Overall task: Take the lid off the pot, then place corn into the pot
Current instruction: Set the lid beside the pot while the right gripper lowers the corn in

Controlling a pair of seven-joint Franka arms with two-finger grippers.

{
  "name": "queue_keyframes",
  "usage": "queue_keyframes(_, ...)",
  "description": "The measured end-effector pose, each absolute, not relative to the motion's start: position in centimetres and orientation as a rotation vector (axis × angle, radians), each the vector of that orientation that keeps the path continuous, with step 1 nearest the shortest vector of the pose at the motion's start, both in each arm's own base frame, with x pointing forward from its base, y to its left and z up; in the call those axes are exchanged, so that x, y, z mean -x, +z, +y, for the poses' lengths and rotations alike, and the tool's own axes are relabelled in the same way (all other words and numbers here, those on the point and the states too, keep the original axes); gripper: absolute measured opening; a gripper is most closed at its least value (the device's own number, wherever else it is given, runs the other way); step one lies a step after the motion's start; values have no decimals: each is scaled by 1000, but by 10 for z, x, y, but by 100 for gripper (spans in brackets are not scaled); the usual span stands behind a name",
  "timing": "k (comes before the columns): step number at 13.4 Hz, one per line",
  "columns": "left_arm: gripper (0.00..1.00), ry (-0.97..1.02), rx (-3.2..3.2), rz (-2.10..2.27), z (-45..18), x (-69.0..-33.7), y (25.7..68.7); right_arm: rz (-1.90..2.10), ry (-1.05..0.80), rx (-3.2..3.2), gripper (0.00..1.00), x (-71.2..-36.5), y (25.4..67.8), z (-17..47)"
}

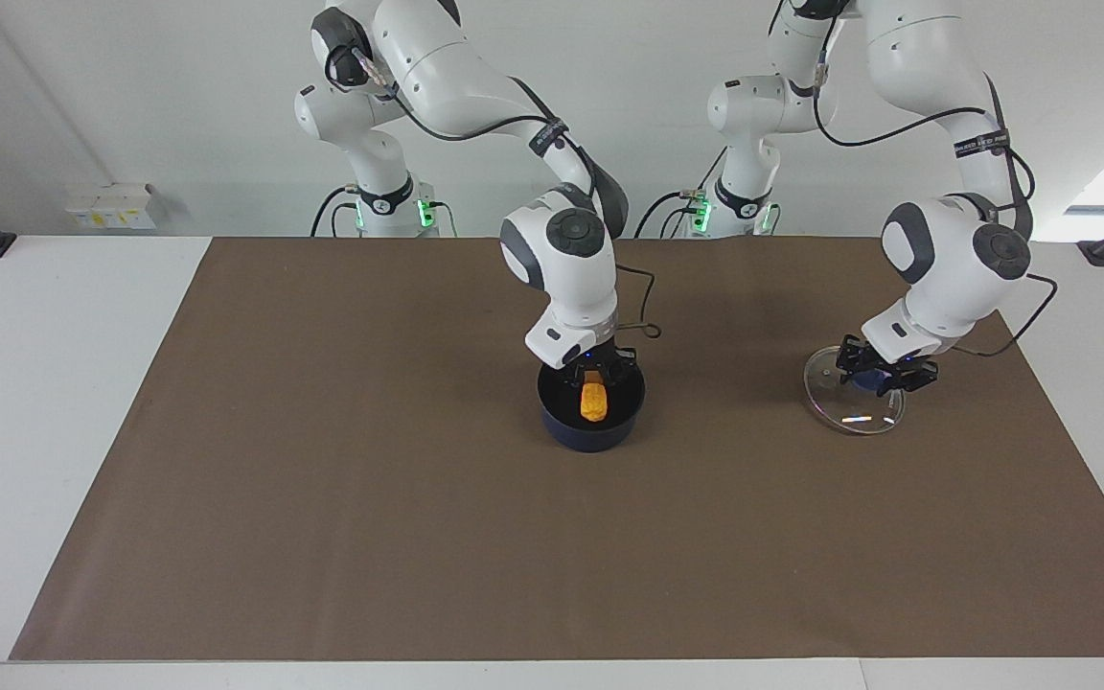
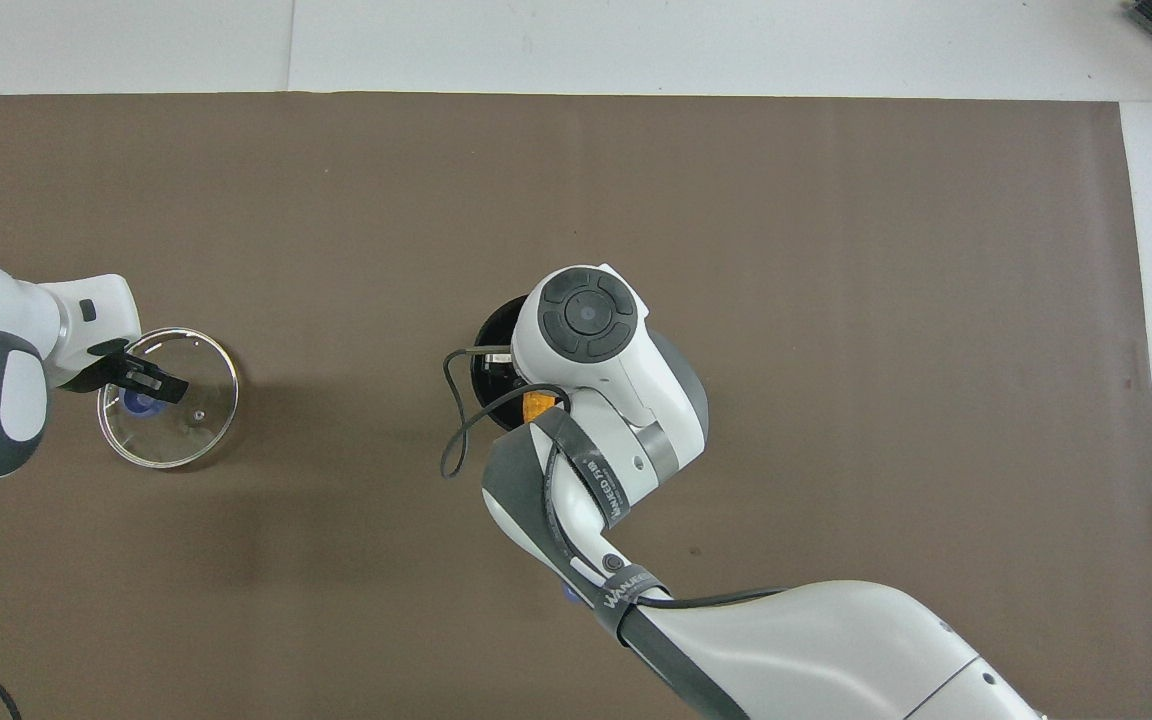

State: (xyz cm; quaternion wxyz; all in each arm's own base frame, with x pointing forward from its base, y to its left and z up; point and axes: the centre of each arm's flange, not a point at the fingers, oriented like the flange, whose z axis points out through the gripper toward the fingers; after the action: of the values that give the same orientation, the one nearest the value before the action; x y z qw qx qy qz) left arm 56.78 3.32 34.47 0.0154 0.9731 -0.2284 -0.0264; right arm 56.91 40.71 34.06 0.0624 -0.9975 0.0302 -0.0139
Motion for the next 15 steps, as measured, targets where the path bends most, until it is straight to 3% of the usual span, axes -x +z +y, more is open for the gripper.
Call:
queue_keyframes(6,59,-80,-3023,-724,27,-567,344,94,-34,3019,41,-569,330,406)
queue_keyframes(7,59,-80,-3023,-723,27,-567,344,94,-31,3020,50,-568,329,406)
queue_keyframes(8,59,-80,-3023,-724,27,-567,344,94,-28,3021,53,-568,328,406)
queue_keyframes(9,68,-80,-3024,-723,27,-567,344,93,-28,3021,54,-568,328,406)
queue_keyframes(12,100,-61,-3028,-721,27,-569,350,89,-37,3017,85,-568,333,408)
queue_keyframes(13,100,-51,-3030,-722,27,-570,353,92,-54,3011,97,-569,340,406)
queue_keyframes(15,100,-24,-3035,-722,27,-575,360,107,-100,2995,100,-573,366,399)
